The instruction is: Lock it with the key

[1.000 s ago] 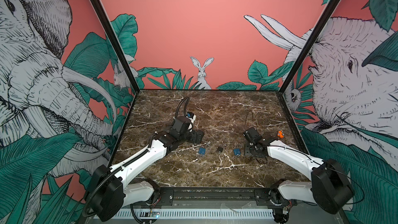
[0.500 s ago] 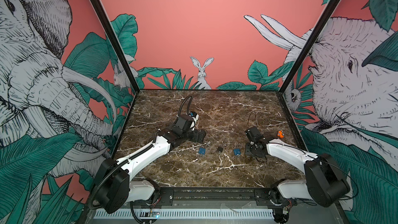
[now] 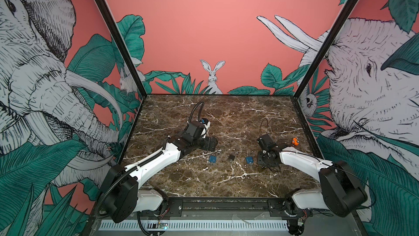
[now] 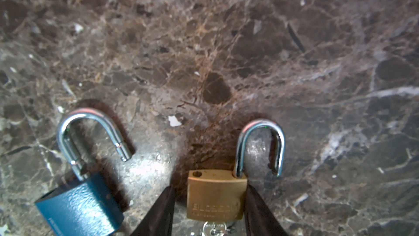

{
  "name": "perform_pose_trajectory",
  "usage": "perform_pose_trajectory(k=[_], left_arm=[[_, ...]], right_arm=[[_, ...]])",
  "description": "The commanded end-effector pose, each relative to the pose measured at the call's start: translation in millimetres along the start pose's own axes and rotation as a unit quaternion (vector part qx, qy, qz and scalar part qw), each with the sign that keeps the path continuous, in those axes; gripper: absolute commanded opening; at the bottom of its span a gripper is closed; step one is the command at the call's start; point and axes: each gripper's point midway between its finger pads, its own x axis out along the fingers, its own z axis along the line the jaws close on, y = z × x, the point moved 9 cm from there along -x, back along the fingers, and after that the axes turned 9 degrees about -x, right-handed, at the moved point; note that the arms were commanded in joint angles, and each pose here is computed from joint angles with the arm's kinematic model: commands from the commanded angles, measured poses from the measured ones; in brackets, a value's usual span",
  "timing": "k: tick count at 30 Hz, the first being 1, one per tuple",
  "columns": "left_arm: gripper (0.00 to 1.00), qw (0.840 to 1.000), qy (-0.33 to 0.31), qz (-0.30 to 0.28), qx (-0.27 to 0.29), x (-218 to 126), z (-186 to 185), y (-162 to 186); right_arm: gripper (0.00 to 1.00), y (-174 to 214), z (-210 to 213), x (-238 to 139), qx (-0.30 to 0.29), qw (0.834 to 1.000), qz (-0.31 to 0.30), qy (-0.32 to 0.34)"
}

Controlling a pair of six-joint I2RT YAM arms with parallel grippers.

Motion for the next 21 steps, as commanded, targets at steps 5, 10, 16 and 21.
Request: perform_pose_trajectory(k=[5, 10, 16, 21], left_arm=[[0.98, 1.0, 0.012, -0.009, 0.006, -0.2, -5.5, -4.8], [0.98, 1.0, 0.013, -0.004, 0.008, 2.4, -5.7, -3.9], [0.98, 1.0, 0.015, -0.001, 0.01, 4.8, -5.7, -4.0], [0.98, 1.0, 0.018, 0.005, 0.015, 7.5, -6.1, -3.7]], right_arm=[[0.47, 0.0, -1.6, 1.0, 0.007, 0.999, 0.012, 0.039], [0.46, 1.2, -1.6, 0.8, 0.011, 0.999, 0.016, 0.048], [0.43, 3.4, 0.6, 0.1, 0.013, 0.998, 0.023, 0.052], [0.43, 5.5, 2.5, -0.7, 0.02, 0.998, 0.022, 0.061]])
